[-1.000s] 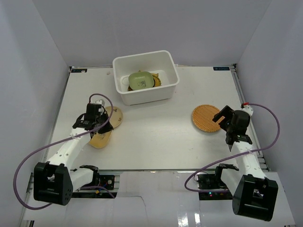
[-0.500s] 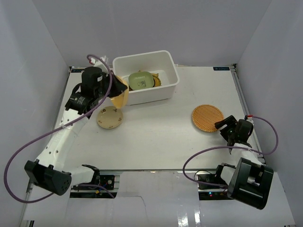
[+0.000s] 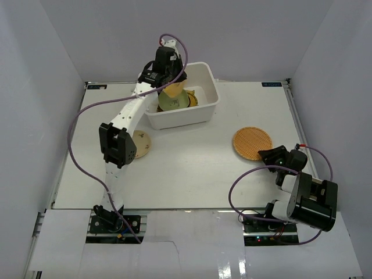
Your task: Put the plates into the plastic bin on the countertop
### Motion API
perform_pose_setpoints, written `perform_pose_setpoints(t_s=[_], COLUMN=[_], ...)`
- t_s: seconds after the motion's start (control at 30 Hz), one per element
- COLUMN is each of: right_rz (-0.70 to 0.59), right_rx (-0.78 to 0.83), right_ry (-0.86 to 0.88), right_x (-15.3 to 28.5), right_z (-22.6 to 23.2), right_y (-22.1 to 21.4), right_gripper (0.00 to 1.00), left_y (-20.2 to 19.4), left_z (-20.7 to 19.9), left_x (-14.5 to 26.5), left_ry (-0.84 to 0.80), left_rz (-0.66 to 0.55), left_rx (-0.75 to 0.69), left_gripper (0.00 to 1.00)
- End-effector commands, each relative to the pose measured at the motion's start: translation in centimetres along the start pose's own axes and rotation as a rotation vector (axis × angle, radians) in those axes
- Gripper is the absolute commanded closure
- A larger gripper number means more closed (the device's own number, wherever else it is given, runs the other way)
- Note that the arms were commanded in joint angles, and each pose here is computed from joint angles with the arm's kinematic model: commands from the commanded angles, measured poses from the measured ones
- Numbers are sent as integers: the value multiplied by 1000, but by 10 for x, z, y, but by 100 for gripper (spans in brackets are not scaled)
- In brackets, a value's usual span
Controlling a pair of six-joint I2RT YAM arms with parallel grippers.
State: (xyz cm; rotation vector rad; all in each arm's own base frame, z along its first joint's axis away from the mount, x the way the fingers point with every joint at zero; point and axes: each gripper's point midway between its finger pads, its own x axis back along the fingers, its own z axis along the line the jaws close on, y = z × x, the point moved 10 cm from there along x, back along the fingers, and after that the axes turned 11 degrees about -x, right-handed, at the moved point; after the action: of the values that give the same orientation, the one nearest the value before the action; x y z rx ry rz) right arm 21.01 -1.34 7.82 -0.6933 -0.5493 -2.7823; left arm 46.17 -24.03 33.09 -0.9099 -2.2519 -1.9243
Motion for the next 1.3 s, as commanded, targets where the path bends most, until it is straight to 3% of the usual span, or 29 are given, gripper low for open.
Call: perform_pose_setpoints(t_s=[0.0,0.07,0.27,0.3,0.4,0.43,0.53,0.63,0.8,0.83,0.87,0.93,0.97,1.0,1.03,1.1,1.13,1.17,1.2,1.23,1.27], right_rz=[60,59,33,29,7,1,-35,-76,-54,-56,-43,-70,-49,-71,-86,16,71,102,117,148,159], right_rx=[-56,-58,-45,-46,-35,-37,-12,25,69,87,100,165,195,247,273,405,449,468,492,510,517], right_ry=[-41,-29,13,19,61,75,137,211,408,437,450,512,539,601,592,611,660,672,690,714,715], right_x=[3,2,6,6,10,11,18,28,43,47,49,58,59,67,61,54,48,42,27,23,15], right_z=[-14,-13,-7,-6,2,5,21,45,103,113,123,158,172,200,215,250,284,296,317,331,341], right_y=[-16,-15,-14,-14,-11,-10,-4,6,26,30,32,44,39,43,44,13,-2,-9,-13,-28,-33], right_gripper=[54,57,84,87,92,92,92,92,92,92,92,92,92,92,92,92,92,92,92,92,92], left_y=[2,-10,-46,-49,-47,-43,-16,18,53,46,58,39,48,41,8,-2,-37,-49,-50,-86,-98], left_z=[-14,-13,-8,-7,-8,-9,-15,-23,-30,-27,-29,-15,-14,-9,6,18,42,54,78,99,107], left_x=[-13,-35,-73,-74,-70,-66,-42,-7,50,54,83,92,123,133,128,164,160,167,188,187,192], left_ry=[-19,-18,-54,-54,-62,-64,-76,-98,-122,-103,-96,6,22,50,129,184,259,277,320,349,309], left_rz=[-16,-4,46,53,54,45,-24,-114,-213,-190,-234,-193,-239,-236,-159,-205,-122,-110,-146,-67,-62], left_rx=[-77,-88,-116,-115,-117,-121,-130,-140,-158,-158,-158,-146,-122,-108,-100,-48,-28,8,117,178,233], left_gripper=[100,100,100,96,70,52,24,8,2,2,2,2,2,2,2,2,2,2,2,2,2])
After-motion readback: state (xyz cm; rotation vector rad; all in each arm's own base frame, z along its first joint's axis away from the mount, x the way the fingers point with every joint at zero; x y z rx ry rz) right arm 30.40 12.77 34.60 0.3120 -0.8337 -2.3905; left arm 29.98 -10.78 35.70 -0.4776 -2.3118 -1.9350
